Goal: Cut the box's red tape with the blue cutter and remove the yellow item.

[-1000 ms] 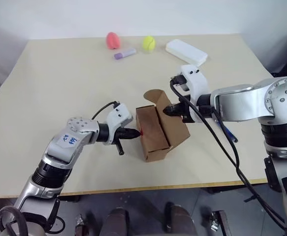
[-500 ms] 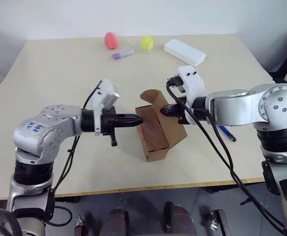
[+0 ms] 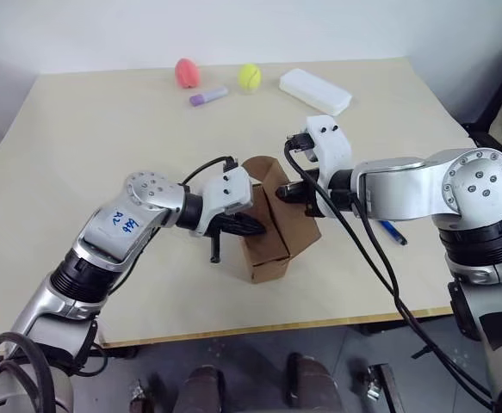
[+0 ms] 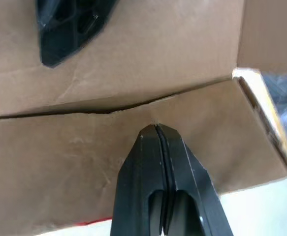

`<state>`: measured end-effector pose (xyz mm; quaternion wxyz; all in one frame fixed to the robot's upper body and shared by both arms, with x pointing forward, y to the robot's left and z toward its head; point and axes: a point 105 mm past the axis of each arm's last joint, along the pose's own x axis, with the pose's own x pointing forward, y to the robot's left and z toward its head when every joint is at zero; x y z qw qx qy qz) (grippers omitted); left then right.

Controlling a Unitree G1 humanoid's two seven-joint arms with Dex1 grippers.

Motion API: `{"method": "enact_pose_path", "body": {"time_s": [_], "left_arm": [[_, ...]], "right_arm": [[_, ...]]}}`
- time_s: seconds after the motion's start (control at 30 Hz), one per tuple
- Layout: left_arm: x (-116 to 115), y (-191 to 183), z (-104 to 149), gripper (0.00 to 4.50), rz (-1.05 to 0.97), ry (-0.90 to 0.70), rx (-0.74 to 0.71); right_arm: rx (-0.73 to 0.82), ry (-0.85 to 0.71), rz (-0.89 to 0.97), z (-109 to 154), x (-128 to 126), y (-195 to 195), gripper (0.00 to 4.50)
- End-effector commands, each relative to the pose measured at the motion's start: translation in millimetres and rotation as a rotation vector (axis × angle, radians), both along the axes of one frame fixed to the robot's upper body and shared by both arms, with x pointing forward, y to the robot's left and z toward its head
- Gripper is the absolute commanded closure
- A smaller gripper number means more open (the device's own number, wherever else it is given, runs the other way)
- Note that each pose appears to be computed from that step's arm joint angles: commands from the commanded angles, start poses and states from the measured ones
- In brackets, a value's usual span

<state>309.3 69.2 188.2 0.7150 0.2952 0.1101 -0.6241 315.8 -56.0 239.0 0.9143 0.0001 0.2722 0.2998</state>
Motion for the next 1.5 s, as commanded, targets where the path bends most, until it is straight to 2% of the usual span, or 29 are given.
{"method": "enact_pose_path", "body": {"time_s": [0.03, 0.27, 0.57, 0.77, 1.0, 1.17, 1.2, 1.3, 1.33, 1.4, 1.47, 1.5], "left_arm": [[3.2, 41.0, -49.5, 4.5, 0.09, 0.106, 0.209], [-2.9, 56.2, -53.5, 4.5, 0.117, 0.128, 0.23], [-5.2, 58.0, -55.4, 4.5, 0.172, 0.128, 0.206], [-9.2, 60.5, -58.2, 4.5, 0.196, 0.138, 0.213], [5.9, 57.7, -60.7, 4.5, 0.257, 0.099, 0.176], [13.1, 54.9, -58.6, 4.5, 0.307, 0.122, 0.136], [15.9, 55.8, -57.7, 4.5, 0.335, 0.14, 0.121], [23.6, 61.6, -54.9, 3.98, 0.401, 0.158, 0.104], [25.9, 64.0, -53.1, 3.94, 0.416, 0.152, 0.101], [28.9, 67.9, -48.9, 3.56, 0.436, 0.145, 0.09], [30.8, 71.2, -45.7, 3.07, 0.448, 0.134, 0.088], [31.0, 72.8, -44.6, 2.83, 0.45, 0.132, 0.088]], "right_arm": [[0.019, 0.004, 0.007, 0.8, -1.8, 2.4, 4.47], [0.016, 0.012, -0.057, 4.5, 7.0, -14.6, 4.47], [-0.073, 0.097, -0.143, -21.0, 13.6, -42.4, 4.47], [-0.096, 0.149, -0.169, -38.0, 13.7, -47.7, 4.47], [-0.103, 0.201, -0.162, -62.0, 9.7, -44.4, 4.47], [-0.111, 0.054, -0.138, -60.8, 19.2, -41.7, 4.47], [-0.113, 0.053, -0.131, -64.4, 18.8, -43.5, 4.29], [-0.114, 0.023, -0.117, -69.2, 18.8, -49.1, 3.67], [-0.101, -0.001, -0.12, -67.2, 20.3, -51.6, 3.64], [-0.071, -0.041, -0.118, -62.6, 21.9, -55.8, 3.63], [-0.042, -0.073, -0.109, -58.3, 21.8, -60.3, 3.39], [-0.04, -0.087, -0.101, -57.2, 20.9, -62.9, 3.12]]}}
